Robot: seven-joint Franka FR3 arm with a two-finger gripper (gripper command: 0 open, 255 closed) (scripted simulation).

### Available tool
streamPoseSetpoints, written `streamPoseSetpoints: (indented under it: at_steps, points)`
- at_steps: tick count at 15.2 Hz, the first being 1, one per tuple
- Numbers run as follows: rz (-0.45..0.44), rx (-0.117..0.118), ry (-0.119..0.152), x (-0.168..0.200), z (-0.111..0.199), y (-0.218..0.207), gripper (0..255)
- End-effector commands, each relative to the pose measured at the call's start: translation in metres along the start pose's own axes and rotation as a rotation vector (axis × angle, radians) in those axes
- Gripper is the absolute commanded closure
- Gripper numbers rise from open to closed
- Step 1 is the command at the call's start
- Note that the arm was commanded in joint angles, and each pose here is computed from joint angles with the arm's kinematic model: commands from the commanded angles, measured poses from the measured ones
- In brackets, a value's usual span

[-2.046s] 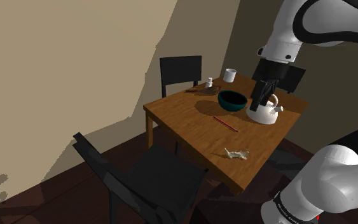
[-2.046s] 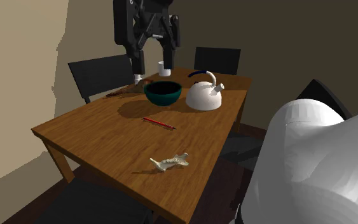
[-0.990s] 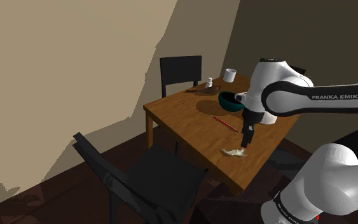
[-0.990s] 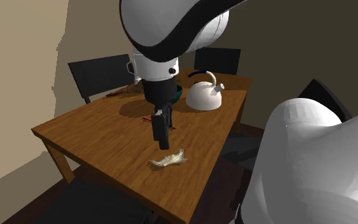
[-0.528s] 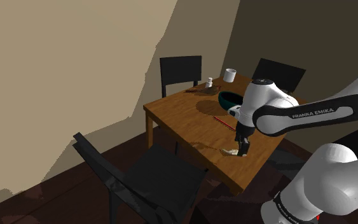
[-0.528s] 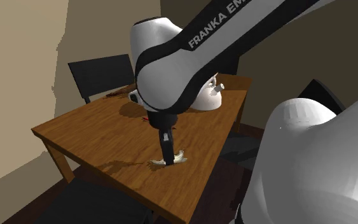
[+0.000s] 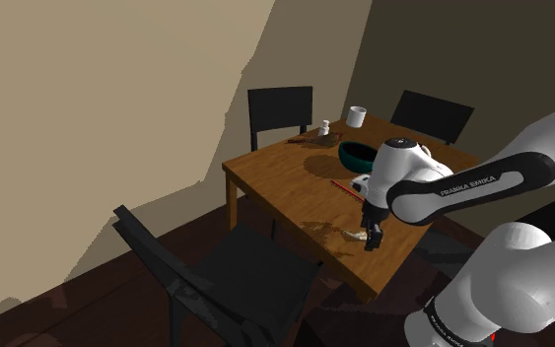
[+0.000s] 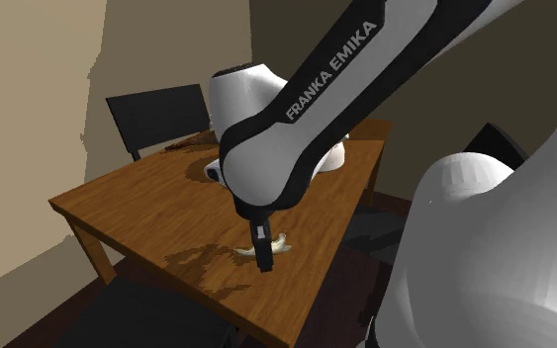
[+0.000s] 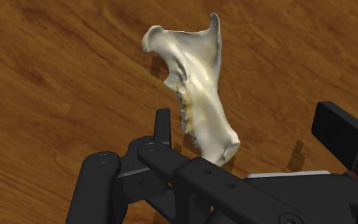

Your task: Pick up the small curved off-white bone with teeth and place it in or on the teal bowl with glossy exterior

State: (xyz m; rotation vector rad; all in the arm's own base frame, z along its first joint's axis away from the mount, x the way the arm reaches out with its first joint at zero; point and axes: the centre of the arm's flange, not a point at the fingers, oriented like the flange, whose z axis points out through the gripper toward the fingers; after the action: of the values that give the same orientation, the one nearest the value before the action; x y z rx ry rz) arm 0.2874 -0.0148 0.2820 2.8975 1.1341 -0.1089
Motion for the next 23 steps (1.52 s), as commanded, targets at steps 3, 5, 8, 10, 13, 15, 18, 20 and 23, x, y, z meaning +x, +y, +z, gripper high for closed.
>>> streamPoseSetpoints:
  at_steps: [3,5,8,10,13,15,18,20,23]
  points:
    - [0.000,0.000,0.000,0.000,0.002,0.001,0]
    - [0.000,0.000,0.000,0.000,0.002,0.001,0]
    - [0.000,0.000,0.000,0.000,0.002,0.001,255]
    - [0.000,0.000,0.000,0.001,0.002,0.001,255]
    - [0.000,0.000,0.001,0.000,0.003,0.001,255]
    - [0.000,0.000,0.001,0.001,0.003,0.001,255]
    - [-0.026,-0.004,-0.057,0.023,-0.010,0.006,0]
    - [-0.073,0.007,-0.173,0.058,-0.022,0.009,0]
    - [-0.073,0.007,-0.173,0.056,-0.007,0.009,0]
